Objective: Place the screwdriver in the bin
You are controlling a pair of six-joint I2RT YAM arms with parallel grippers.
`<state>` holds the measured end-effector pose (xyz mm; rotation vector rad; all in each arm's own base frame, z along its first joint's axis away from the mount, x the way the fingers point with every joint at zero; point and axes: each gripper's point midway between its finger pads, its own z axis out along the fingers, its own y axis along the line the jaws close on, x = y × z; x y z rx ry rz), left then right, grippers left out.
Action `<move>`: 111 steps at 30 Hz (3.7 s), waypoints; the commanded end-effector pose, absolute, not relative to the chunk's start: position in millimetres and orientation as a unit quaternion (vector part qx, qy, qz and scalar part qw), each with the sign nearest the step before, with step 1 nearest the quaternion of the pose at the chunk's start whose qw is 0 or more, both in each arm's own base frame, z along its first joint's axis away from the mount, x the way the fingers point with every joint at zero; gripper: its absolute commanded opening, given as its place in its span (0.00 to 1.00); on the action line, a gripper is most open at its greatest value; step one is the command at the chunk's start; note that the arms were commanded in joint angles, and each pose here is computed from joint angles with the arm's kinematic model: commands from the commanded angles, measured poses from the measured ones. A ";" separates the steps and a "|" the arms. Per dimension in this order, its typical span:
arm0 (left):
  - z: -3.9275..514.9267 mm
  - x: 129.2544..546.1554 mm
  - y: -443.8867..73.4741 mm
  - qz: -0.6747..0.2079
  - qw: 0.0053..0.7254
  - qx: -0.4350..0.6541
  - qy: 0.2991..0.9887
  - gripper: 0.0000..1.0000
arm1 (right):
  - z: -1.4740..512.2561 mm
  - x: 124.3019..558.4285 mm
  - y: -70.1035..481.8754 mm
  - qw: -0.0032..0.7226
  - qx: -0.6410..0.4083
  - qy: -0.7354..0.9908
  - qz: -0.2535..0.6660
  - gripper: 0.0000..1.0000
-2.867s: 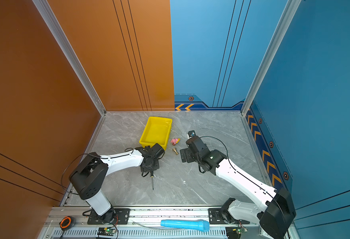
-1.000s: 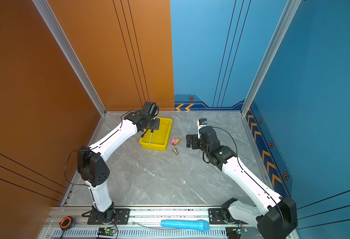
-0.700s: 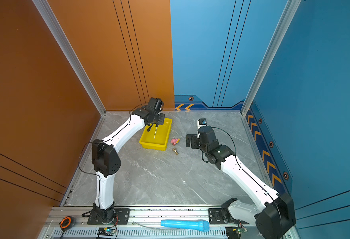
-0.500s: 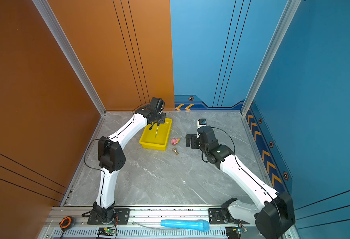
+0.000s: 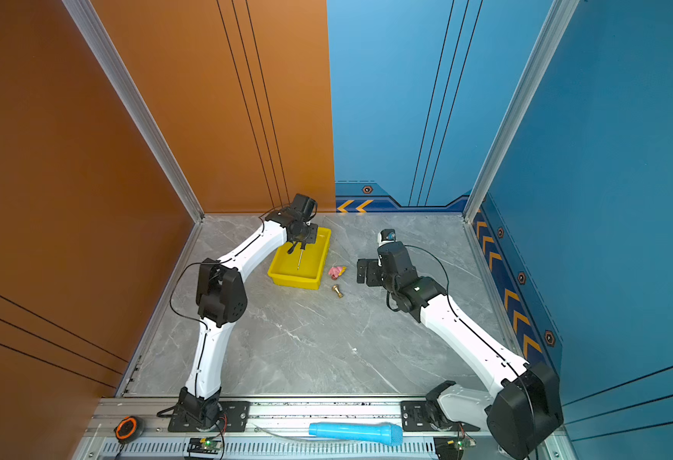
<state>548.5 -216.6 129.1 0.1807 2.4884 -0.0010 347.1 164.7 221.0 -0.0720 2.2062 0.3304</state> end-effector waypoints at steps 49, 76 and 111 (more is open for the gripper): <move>16.4 547.5 -193.4 -0.012 0.217 0.020 0.976 0.06 | 252.4 345.1 161.5 0.486 -0.018 0.866 0.120 1.00; 99.6 558.1 -201.3 -0.045 0.285 0.019 0.957 0.65 | 264.3 342.9 145.0 0.502 -0.019 0.856 0.125 1.00; 211.8 357.7 -149.9 -0.021 0.407 0.094 0.908 0.98 | 247.9 304.7 83.7 0.493 0.056 0.861 0.113 1.00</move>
